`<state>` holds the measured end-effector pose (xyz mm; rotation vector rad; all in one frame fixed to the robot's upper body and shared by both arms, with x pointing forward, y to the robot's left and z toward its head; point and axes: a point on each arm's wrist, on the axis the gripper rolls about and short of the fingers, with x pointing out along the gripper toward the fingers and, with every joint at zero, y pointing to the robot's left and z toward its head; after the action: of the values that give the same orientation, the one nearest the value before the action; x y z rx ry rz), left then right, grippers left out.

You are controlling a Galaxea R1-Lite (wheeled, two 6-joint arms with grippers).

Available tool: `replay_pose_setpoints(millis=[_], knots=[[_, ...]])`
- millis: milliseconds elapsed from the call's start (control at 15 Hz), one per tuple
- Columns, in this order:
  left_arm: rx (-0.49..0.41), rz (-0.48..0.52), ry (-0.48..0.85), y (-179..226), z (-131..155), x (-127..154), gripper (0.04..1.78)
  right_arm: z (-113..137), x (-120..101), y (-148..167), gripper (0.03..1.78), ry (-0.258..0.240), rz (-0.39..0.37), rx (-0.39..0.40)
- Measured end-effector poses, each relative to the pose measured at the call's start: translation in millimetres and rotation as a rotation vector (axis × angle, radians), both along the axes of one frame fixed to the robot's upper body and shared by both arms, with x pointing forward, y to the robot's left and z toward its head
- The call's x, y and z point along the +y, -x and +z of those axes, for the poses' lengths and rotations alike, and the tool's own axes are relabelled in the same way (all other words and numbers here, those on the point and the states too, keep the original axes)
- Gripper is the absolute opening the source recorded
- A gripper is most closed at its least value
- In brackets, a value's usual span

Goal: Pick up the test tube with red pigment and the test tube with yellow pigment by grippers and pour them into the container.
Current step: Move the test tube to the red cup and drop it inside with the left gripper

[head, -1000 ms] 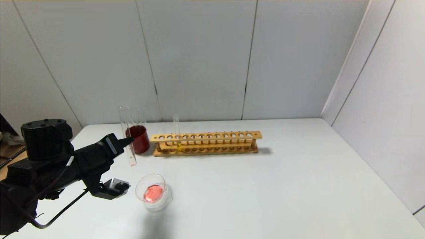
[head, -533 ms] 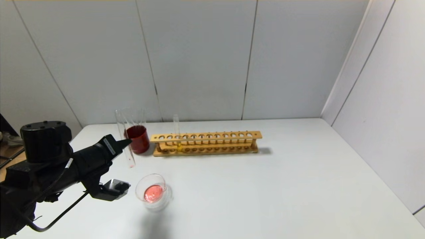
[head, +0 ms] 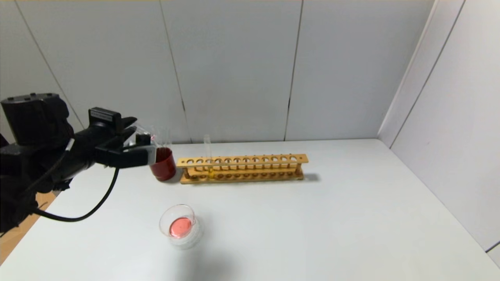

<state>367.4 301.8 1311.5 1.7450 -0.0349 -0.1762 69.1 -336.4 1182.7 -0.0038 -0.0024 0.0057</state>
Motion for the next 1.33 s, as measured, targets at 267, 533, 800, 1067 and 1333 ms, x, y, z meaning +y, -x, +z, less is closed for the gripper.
replay_pose_setpoints(millis=[267,533,800,1067,1333], knots=[[0.165,0.174,0.384,-0.5,39.1,0.3,0.31,0.0,0.0,0.0,1.75,0.000,0.000,0.000],[0.383,0.303,0.877,7.0,59.4,-0.6,0.31,0.0,0.0,0.0,1.75,0.000,0.000,0.000],[0.437,0.238,1.356,2.4,71.8,-3.4,0.31,0.0,0.0,0.0,1.75,0.000,0.000,0.000],[0.387,0.191,1.614,-5.5,62.4,3.3,0.31,0.0,0.0,0.0,1.75,0.000,0.000,0.000],[0.314,0.169,1.735,-19.7,33.4,21.3,0.31,0.0,0.0,0.0,1.75,0.000,0.000,0.000]])
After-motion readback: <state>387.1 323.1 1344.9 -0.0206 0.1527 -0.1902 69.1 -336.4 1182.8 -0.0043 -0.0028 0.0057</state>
